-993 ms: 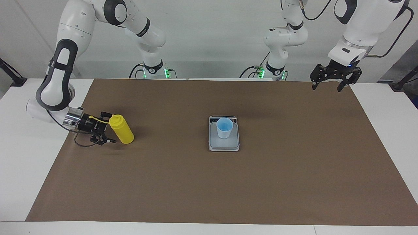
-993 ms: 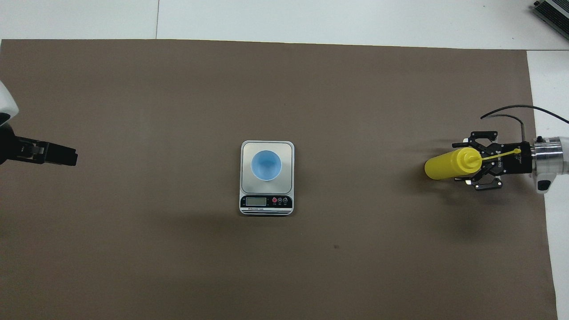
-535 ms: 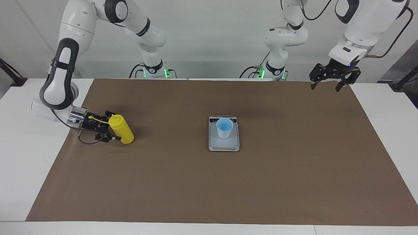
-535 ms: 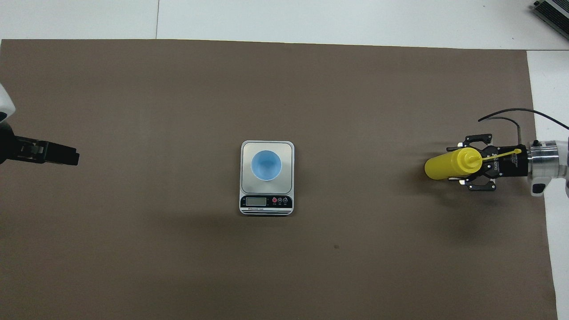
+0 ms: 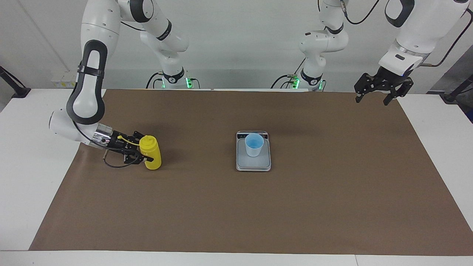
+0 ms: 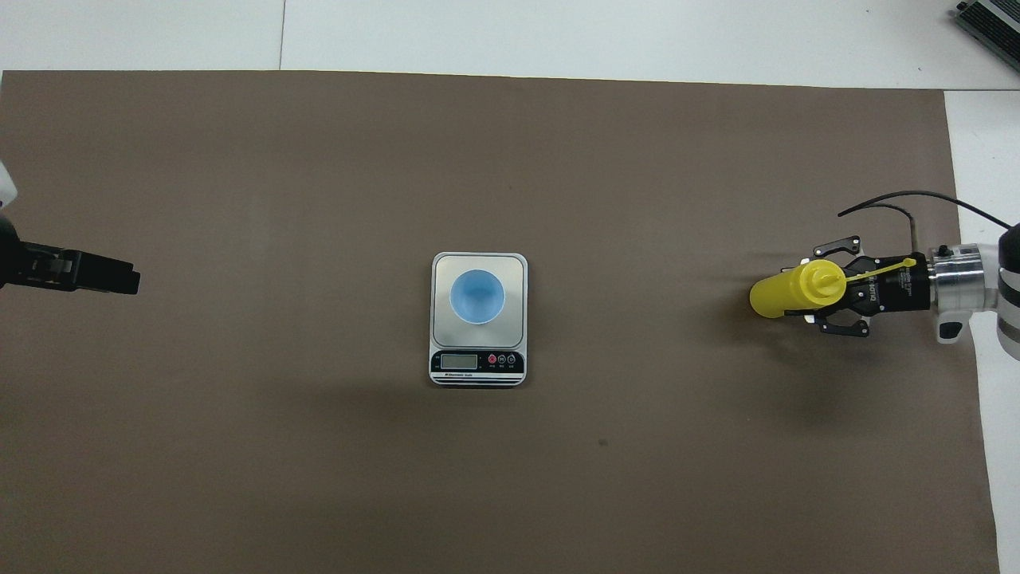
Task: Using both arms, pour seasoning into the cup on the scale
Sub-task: 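Lift the yellow bottle with the right gripper toward the cup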
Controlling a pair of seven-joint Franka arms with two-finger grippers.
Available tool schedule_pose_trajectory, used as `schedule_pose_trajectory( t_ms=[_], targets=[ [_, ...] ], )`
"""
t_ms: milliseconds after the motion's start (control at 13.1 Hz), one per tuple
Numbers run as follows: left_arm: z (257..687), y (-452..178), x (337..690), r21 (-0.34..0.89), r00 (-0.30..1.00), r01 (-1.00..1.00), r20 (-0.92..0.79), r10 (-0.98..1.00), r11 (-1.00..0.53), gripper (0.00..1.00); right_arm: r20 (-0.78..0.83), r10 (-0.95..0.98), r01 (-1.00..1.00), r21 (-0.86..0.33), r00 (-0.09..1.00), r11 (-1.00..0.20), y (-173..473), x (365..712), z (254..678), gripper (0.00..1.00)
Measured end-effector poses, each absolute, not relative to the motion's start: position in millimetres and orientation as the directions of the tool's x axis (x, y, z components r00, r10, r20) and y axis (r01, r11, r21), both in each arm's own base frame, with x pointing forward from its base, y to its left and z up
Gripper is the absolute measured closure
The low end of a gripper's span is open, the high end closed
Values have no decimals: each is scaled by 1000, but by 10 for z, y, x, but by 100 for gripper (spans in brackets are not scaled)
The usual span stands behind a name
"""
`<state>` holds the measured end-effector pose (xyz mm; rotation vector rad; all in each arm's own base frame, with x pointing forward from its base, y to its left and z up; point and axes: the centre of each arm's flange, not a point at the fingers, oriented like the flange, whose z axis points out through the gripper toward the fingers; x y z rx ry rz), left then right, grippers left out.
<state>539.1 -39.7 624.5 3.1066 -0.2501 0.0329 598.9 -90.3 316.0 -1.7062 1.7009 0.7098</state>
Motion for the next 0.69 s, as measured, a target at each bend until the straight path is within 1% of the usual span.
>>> schedule_pose_trajectory(
  t_ms=[229,458,688],
  targets=[
    [6189,-412,5416,15,986,-167,12,-167,-986,0,-682,-730,-997,-71,24,33,-281,6149,3427,48],
    [6184,-411,5412,14,986,-168,7,-167,-986,0,-594,-804,-996,-91,40,18,458,6242,3499,48],
    [6158,-410,5407,15,986,-167,0,-167,-986,0,-483,-875,-989,-146,42,33,1284,6251,3575,48]
  ],
)
